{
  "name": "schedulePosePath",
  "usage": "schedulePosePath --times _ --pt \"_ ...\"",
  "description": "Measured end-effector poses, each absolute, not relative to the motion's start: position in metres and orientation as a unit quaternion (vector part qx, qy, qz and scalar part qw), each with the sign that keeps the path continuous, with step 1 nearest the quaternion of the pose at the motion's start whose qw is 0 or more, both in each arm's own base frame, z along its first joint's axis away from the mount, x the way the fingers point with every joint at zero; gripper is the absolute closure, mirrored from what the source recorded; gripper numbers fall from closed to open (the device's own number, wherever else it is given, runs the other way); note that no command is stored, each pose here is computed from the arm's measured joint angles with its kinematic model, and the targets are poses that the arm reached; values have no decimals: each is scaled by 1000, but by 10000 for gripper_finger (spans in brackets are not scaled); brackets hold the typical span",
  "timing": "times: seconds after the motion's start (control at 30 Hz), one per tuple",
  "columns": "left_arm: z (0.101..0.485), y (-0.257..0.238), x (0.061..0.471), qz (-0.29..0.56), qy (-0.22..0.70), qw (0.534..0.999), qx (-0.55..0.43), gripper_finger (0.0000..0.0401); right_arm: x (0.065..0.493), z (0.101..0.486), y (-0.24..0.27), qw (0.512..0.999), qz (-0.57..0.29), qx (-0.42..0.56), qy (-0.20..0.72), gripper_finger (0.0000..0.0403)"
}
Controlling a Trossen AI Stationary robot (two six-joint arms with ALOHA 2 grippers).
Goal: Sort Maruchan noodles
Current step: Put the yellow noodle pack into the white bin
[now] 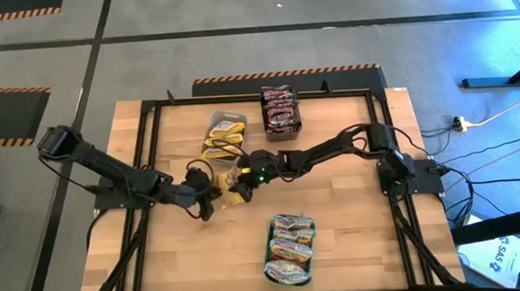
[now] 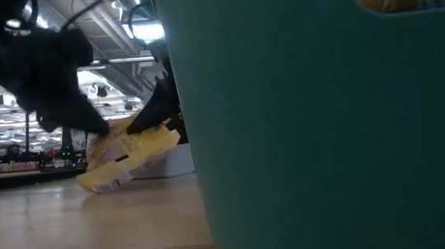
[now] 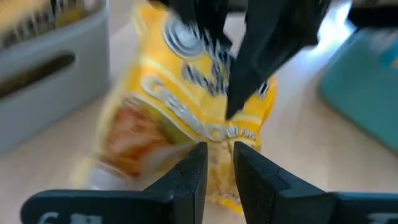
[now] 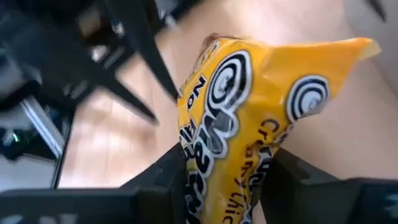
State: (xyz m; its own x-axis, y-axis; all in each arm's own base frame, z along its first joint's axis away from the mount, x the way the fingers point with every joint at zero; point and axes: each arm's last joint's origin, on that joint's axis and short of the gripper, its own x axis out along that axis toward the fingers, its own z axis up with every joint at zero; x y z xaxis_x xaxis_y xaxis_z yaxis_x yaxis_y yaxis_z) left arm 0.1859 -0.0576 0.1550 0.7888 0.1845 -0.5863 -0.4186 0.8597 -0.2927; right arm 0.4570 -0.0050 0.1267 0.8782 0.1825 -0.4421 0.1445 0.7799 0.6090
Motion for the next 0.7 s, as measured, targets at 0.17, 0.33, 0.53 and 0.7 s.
schedulePosePath --times 0.17,0.33,0.53,0.7 --pt "180 -52 173 139 240 942 -188 328 448 153 -4 926 25 268 265 290" --pt "190 -42 158 163 227 945 -169 328 438 183 -7 947 17 192 257 302" --pt "185 -31 149 213 258 931 -143 329 433 215 -11 977 -22 52 207 296" --pt "181 -26 152 233 269 924 -138 329 441 217 -14 978 -40 -48 198 300"
